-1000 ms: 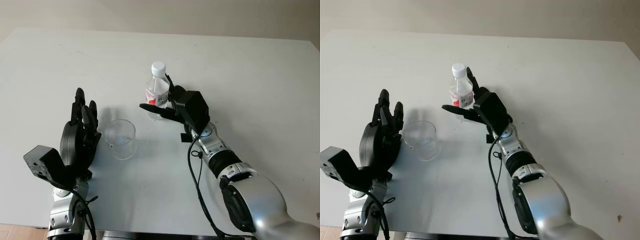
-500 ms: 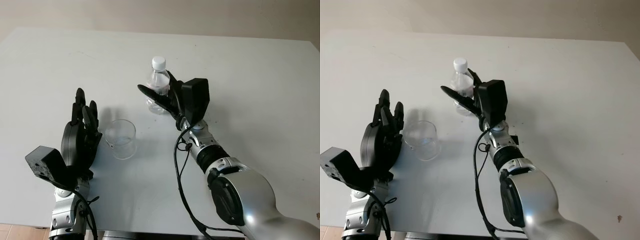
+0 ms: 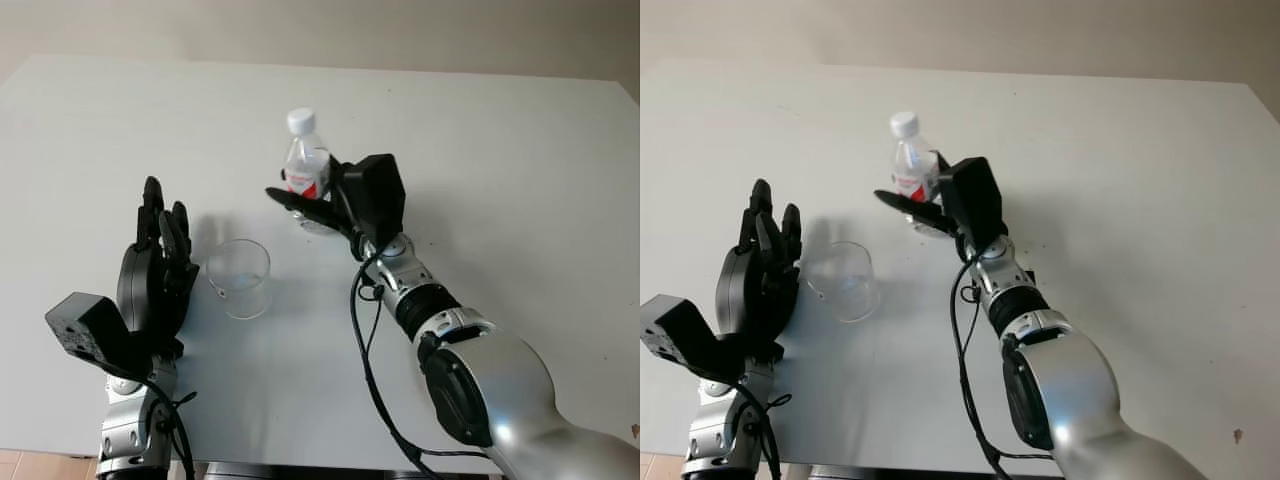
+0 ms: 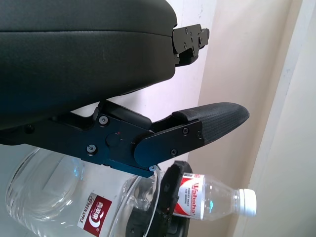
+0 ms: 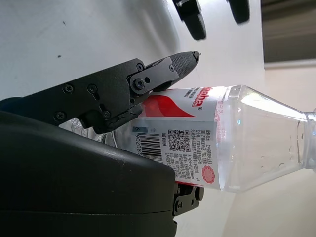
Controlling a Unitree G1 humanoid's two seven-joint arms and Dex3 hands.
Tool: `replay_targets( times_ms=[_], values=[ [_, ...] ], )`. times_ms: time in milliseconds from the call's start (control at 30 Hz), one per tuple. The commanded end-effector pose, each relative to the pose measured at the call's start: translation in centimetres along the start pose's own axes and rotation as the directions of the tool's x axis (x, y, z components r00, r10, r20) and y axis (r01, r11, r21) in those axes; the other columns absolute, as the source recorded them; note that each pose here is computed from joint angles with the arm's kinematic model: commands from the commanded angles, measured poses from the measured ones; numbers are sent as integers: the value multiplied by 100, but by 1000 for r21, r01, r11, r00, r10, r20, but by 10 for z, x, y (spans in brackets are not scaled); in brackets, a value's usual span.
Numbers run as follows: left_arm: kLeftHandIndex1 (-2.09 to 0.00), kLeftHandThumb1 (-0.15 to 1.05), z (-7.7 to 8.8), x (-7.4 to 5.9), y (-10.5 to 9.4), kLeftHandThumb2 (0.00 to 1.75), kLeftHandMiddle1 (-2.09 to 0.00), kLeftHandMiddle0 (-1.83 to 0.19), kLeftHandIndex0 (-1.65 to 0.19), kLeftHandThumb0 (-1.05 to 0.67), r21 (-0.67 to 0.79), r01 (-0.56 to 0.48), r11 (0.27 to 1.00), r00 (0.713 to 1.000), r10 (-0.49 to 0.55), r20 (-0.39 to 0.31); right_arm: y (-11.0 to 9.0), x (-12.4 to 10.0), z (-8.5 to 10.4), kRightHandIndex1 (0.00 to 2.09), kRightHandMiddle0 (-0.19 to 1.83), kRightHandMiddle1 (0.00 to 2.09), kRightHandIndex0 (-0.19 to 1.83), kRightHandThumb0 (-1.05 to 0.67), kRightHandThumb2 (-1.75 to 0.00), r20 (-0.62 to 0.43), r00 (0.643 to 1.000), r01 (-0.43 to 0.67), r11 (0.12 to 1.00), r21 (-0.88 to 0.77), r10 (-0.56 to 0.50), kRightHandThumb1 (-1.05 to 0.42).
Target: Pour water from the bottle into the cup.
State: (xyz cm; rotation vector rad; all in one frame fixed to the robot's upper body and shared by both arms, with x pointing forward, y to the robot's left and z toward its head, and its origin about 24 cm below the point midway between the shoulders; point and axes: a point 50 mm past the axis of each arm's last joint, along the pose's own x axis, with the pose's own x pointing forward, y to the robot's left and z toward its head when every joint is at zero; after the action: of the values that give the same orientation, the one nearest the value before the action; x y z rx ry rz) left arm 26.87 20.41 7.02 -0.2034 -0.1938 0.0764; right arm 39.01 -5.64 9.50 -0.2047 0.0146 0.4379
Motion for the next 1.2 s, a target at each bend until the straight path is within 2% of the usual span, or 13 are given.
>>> replay_targets(
  times_ms=[0, 100, 233, 333, 567, 700, 967, 1000, 1100, 1167],
  values=[
    [-6, 105, 1, -1, -1, 71, -6, 6, 13, -77, -11, -4, 1000, 1000, 4, 11, -4, 0, 2, 209, 89, 209, 90, -30, -9, 9, 1000, 1, 999, -34, -1, -105],
    [-6, 105, 1, -1, -2, 71, -5, 6, 13, -77, -10, -3, 1000, 1000, 3, 9, -5, 0, 4, 209, 88, 209, 81, -33, -5, 25, 999, 32, 994, -108, -29, -102],
    [-5, 105, 1, -1, -3, 71, -5, 7, 14, -78, -8, 6, 1000, 1000, -6, 11, -7, 0, 9, 209, 88, 209, 80, -30, -6, 69, 995, 81, 976, -201, -68, -104],
    [-5, 105, 0, -1, -3, 71, -5, 8, 14, -77, -7, 8, 1000, 1000, -8, 14, -8, -1, 17, 209, 87, 209, 82, -24, -9, 138, 987, 126, 942, -312, -86, -105],
    [-5, 105, 0, -1, -3, 71, -5, 7, 14, -77, -6, 11, 1000, 1000, -11, 14, -20, -8, 37, 209, 68, 209, 94, -12, -14, 350, 936, 252, 777, -576, -44, -105],
    [-5, 105, -1, -1, -4, 71, -5, 7, 14, -77, -1, 15, 1000, 1000, -15, 14, -28, -10, 46, 209, 63, 209, 106, -11, -22, 402, 916, 293, 695, -656, -6, -104],
    [-5, 105, -1, -1, -5, 73, -5, 7, 14, -77, -1, 11, 1000, 1000, -11, 15, -36, -13, 63, 209, 67, 209, 111, -11, -23, 475, 875, 359, 531, -767, 95, -103],
    [-6, 105, -1, -1, -5, 73, -5, 7, 14, -77, -1, 10, 1000, 1000, -10, 14, -36, -13, 64, 209, 69, 209, 111, -11, -26, 477, 873, 363, 513, -778, 105, -101],
    [-6, 105, -1, -2, -5, 73, -5, 7, 13, -77, -2, 9, 1000, 1000, -8, 17, -38, -14, 66, 209, 78, 209, 110, -11, -59, 492, 861, 386, 464, -797, 129, -82],
    [-6, 105, -1, -2, -5, 73, -5, 7, 13, -77, -5, 9, 1000, 1000, -9, 17, -38, -14, 66, 209, 80, 209, 111, -12, -70, 493, 859, 393, 440, -807, 138, -76]
  ],
)
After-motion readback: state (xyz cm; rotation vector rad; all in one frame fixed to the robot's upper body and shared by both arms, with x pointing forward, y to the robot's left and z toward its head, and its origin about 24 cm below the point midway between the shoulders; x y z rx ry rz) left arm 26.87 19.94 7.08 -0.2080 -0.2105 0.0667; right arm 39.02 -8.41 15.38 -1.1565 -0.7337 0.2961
